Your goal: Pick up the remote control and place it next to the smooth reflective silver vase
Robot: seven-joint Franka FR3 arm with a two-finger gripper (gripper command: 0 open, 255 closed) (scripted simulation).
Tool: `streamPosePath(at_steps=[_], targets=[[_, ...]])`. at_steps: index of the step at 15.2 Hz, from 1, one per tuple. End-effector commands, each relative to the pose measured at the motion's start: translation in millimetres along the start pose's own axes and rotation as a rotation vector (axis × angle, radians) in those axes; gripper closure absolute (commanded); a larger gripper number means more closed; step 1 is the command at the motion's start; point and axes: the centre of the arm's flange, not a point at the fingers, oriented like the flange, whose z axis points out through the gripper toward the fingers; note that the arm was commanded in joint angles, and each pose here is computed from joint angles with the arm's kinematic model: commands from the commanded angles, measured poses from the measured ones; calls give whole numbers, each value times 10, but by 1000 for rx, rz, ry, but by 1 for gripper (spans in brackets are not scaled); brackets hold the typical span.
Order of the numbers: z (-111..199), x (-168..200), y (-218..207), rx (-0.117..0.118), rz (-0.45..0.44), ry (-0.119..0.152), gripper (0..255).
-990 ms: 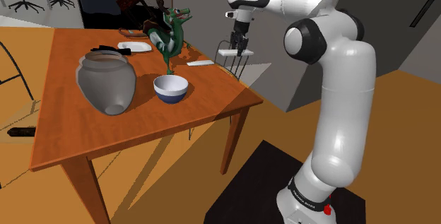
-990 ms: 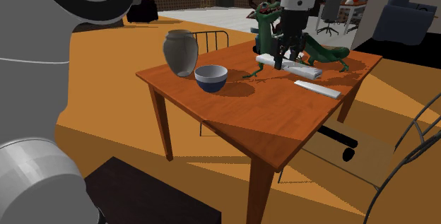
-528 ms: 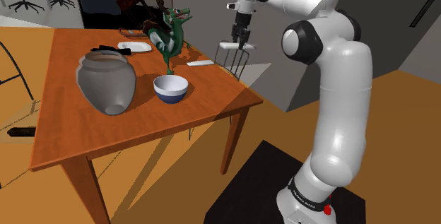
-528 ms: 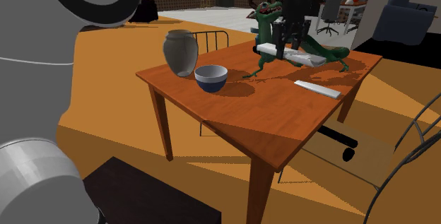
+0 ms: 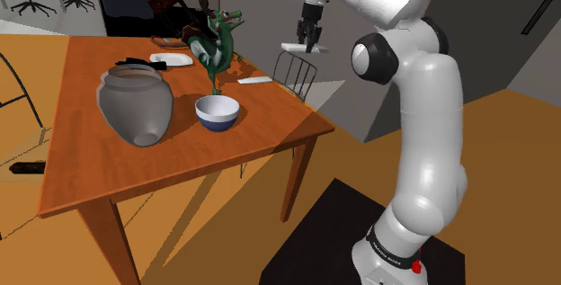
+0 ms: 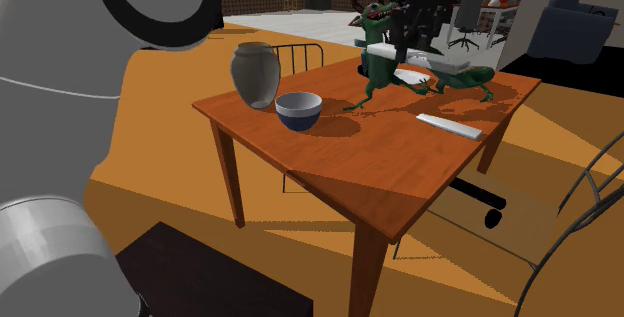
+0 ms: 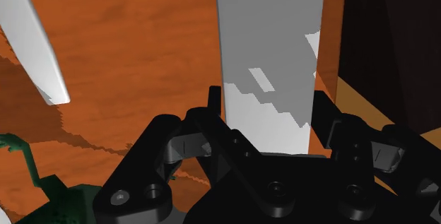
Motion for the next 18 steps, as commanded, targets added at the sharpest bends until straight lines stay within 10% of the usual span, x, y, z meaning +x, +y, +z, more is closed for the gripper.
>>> streamPosePath(at_steps=[1,18], targets=[[-108,11,-17,1,0,0,255],[-149,1778,-912,1,0,0,255]])
